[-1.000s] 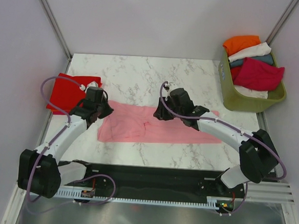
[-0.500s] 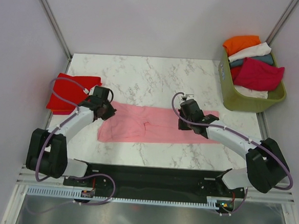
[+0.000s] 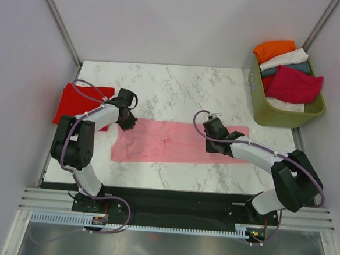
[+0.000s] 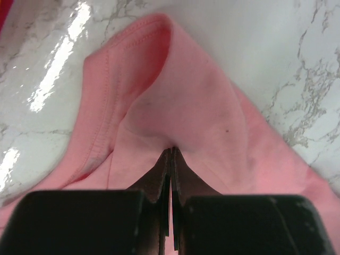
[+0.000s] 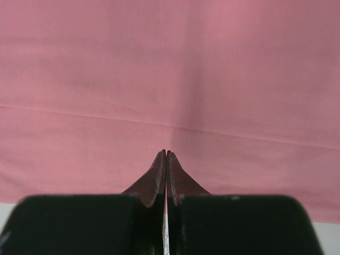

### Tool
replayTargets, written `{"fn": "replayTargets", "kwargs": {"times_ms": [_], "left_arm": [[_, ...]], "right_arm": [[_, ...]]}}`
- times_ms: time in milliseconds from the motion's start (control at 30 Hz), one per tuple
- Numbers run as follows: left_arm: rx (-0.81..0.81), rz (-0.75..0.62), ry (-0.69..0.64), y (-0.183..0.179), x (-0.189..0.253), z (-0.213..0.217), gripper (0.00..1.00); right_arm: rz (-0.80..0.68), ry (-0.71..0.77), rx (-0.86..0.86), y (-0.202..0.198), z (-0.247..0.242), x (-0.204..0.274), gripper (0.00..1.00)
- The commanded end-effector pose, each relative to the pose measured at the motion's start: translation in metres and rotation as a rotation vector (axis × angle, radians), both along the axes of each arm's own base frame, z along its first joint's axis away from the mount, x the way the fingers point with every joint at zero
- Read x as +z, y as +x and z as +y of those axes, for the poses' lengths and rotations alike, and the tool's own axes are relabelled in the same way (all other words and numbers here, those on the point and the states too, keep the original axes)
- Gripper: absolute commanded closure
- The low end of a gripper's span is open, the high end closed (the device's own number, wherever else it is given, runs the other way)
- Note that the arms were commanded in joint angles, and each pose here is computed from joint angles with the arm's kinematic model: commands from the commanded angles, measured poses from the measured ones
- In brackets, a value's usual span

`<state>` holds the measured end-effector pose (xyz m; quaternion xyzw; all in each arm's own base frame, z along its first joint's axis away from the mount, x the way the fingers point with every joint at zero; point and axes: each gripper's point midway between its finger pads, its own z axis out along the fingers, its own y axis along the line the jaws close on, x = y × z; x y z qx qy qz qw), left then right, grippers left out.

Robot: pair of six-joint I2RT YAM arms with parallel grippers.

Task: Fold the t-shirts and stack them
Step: Fold the tshirt

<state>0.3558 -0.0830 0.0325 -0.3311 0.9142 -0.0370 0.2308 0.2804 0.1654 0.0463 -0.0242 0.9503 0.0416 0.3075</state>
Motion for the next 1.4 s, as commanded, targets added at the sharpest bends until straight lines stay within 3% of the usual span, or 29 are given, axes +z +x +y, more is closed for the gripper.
{"fn": "replayTargets", "kwargs": {"times_ms": [0,267,467,533,633,833,967,1033,1200,1367], "left_arm": [[0.030,0.029,0.030,0.015,-0.003,0.001,0.98],[-0.016,0.097,0.107,0.035,-0.020,0.006,0.98],[-0.064,0.106,0.127,0.081,-0.023,-0.004,0.98],[-0.092,0.139,0.122,0.090,-0.034,-0.009,0.98],[-0.133,0.069,0.075,0.128,-0.019,-0.030,0.98],[-0.284,-0.041,-0.066,0.186,-0.018,-0.114,0.98],[-0.366,-0.117,-0.209,0.213,-0.009,-0.162,0.98],[-0.372,-0.120,-0.250,0.217,-0.017,-0.173,0.98],[-0.391,-0.222,-0.327,0.234,0.001,-0.193,0.98],[-0.388,-0.322,-0.343,0.254,0.026,-0.191,0.98]], "right_arm": [[0.061,-0.017,-0.002,-0.004,0.000,-0.016,1.00],[0.143,-0.018,-0.032,-0.025,-0.002,-0.035,1.00],[0.201,-0.003,0.032,-0.056,0.028,-0.049,1.00],[0.199,0.027,0.066,-0.069,0.051,-0.047,1.00],[0.195,0.102,0.159,-0.087,0.102,-0.041,1.00],[0.277,0.535,0.389,-0.116,0.240,-0.010,1.00],[0.151,0.604,0.458,-0.092,0.261,0.043,0.96],[0.097,0.615,0.434,-0.072,0.250,0.060,0.84],[-0.055,0.677,0.306,-0.001,0.187,0.105,0.70],[-0.122,0.640,0.169,0.061,0.133,0.105,0.68]]}}
